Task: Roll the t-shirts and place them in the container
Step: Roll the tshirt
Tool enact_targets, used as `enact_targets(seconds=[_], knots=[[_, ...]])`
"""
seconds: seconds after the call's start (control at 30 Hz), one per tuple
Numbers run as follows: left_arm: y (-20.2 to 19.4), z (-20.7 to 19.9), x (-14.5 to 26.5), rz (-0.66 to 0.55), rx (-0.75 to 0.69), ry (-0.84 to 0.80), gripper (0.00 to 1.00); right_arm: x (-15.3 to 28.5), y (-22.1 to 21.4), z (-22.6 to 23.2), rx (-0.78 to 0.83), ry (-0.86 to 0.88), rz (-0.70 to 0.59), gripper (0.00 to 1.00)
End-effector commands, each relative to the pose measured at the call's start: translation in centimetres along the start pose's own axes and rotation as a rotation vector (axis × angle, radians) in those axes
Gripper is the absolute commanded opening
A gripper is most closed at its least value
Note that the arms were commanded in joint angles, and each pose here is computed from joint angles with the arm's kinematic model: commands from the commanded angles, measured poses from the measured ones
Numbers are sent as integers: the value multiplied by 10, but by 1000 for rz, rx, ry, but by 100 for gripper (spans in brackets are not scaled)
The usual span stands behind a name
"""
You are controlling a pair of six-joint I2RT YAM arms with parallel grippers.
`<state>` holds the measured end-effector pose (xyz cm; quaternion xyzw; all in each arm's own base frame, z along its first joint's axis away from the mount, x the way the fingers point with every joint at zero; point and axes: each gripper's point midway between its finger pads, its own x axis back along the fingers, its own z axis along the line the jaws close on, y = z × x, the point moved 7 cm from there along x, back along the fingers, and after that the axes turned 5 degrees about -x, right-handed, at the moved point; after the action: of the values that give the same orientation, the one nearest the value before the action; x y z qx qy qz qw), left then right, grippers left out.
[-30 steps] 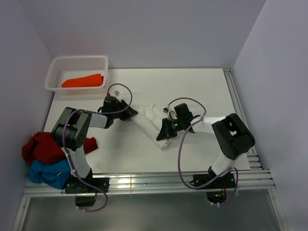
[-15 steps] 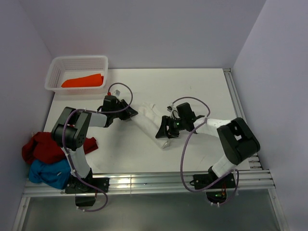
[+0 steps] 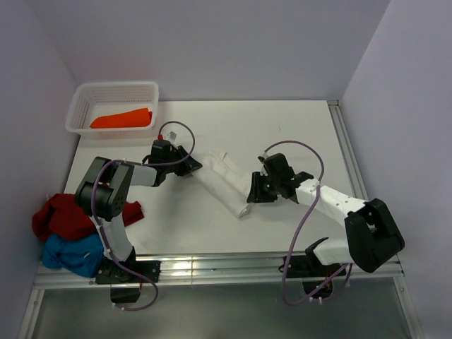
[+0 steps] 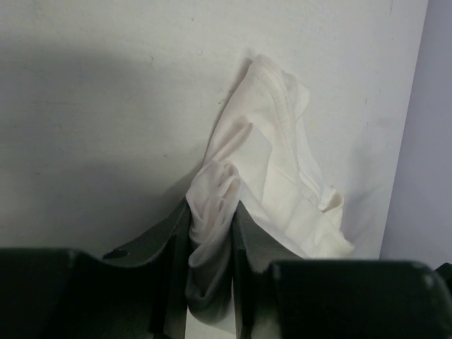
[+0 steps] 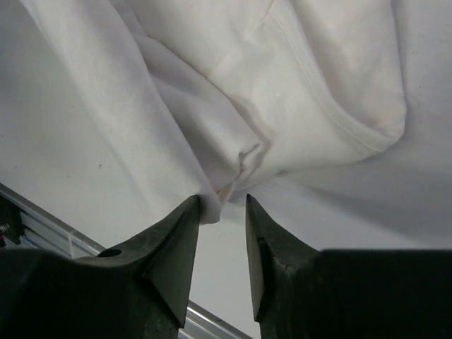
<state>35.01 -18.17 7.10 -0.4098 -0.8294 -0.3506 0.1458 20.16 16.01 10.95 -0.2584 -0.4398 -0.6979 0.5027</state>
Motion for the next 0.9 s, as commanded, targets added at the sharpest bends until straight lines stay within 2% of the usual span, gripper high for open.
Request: enact_targets(seconds=[0.0,0.03,0.23,0.37,0.67,0.8,0.87], knots=[[8,1,-1,-21,-40,13,13,13,4,4,25,1,-50,38],[9,1,-1,-20,-41,12,13,16,5,9,28,21,-50,33],[9,0,-1,-18,-48,13,13,37,14,26,43,89,-100,29],[9,-2,-2,-17,-52,13,13,39,13,42,73,179,-66,24],[8,-2,-4,-10,-56,21,13,14,-4,57,98,389,60,14],[9,-2,-4,-10,-57,19,13,-14,-12,42,57,366,133,7],[9,-2,-4,-9,-58,21,13,-23,-8,32,26,332,121,2]])
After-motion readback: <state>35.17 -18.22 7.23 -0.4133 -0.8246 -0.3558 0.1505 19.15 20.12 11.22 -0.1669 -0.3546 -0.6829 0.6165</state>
